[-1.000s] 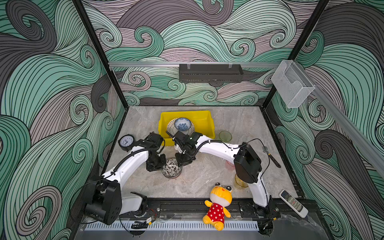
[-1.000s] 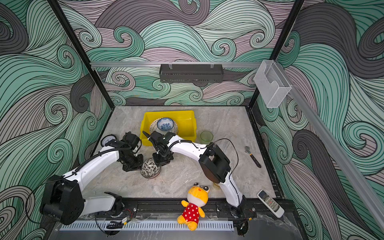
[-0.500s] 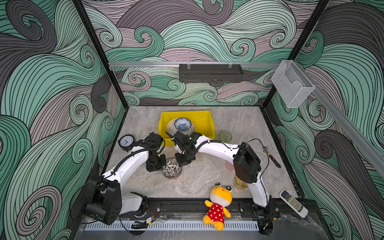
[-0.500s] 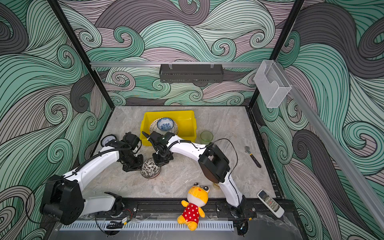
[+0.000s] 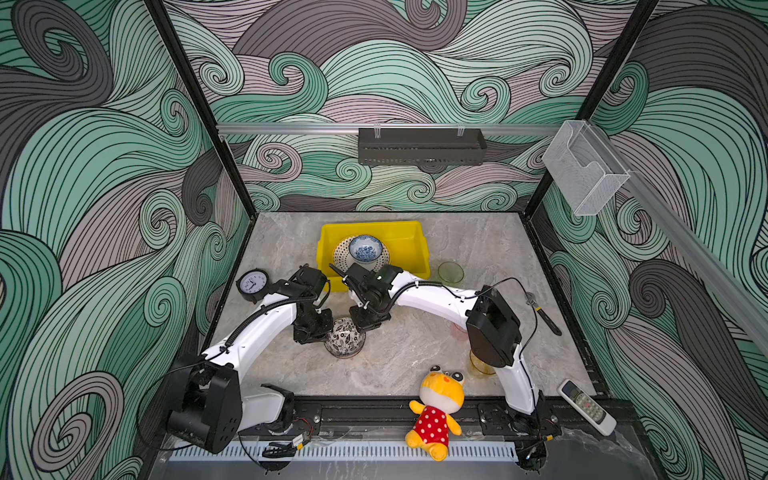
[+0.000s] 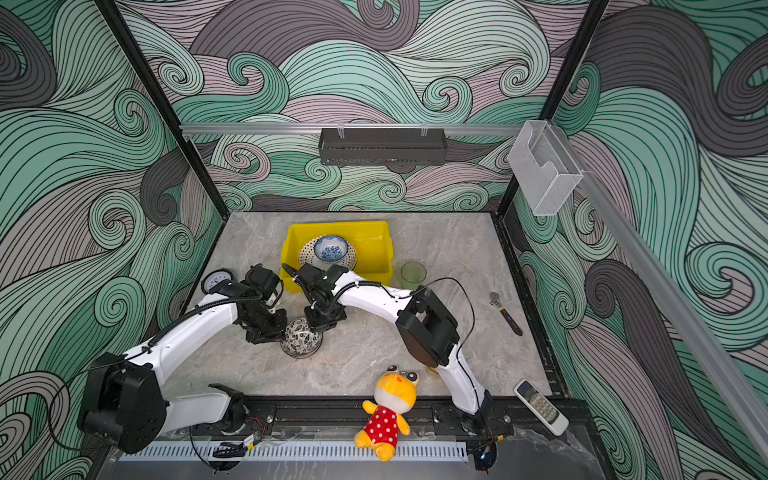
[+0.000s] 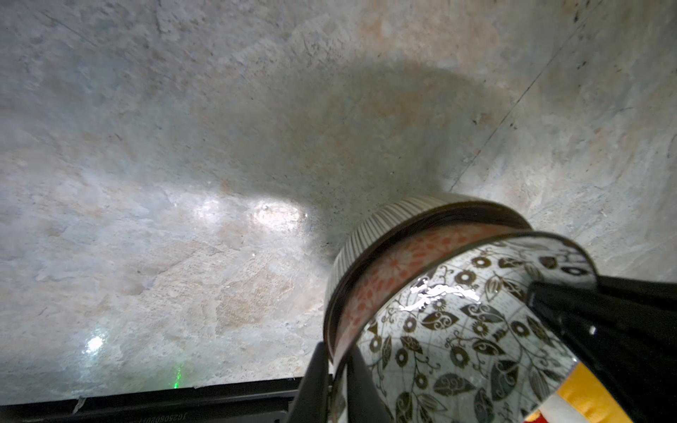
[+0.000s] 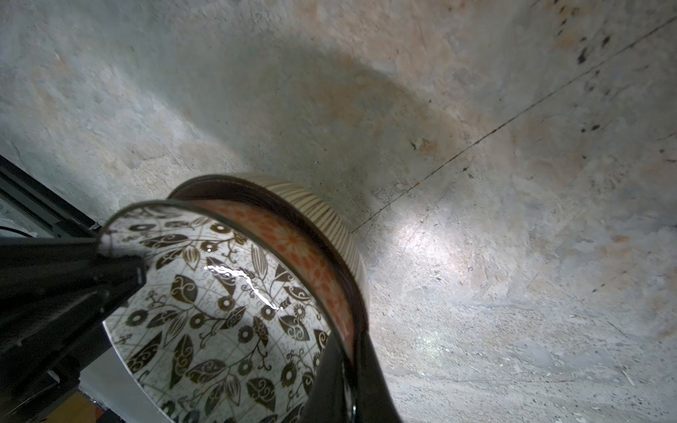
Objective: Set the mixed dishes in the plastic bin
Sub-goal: 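Close the right gripper on the leaf-patterned bowl rim beside the left gripper, then lift the leaf-patterned bowl with the right gripper off the pink bowl while the left releases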
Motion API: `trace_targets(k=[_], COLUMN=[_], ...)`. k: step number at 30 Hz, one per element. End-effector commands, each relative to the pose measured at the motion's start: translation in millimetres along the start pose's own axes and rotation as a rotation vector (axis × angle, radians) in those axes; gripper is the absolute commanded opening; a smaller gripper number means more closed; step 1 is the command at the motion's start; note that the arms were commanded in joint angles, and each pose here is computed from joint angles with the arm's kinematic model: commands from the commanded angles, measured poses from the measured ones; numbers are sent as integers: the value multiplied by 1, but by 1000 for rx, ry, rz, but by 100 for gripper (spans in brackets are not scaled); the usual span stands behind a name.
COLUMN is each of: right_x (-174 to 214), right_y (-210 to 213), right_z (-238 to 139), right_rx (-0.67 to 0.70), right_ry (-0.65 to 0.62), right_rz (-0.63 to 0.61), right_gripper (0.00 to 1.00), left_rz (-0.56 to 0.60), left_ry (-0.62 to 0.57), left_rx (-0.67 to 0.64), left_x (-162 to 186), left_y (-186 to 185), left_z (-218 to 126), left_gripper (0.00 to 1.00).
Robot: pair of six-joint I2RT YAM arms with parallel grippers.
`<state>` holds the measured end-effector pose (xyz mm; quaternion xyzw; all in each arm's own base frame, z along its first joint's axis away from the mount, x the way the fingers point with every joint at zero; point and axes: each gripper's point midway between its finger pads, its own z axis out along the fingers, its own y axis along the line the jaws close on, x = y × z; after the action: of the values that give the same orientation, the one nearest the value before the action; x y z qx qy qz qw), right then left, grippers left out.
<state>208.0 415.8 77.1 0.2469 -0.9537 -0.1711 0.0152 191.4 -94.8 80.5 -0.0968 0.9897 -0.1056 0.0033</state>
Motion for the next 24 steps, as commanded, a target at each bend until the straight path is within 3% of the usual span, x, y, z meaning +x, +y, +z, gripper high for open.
trace_targets(k=[1,24], right_x=[-1,-8], right_y=[10,15], right_z=[-8,-38], right_rx=[-18,-6], right_ry=[-6,-97], right_rz=[-17,-49], right_gripper=[0,0], left_rz=[-9,41], left_ry=[-38,-247], left_rx=[-8,-10], left_x=[-3,-22], left_y=[0,-1], left_z=[-9,-77], left_gripper=[15,24])
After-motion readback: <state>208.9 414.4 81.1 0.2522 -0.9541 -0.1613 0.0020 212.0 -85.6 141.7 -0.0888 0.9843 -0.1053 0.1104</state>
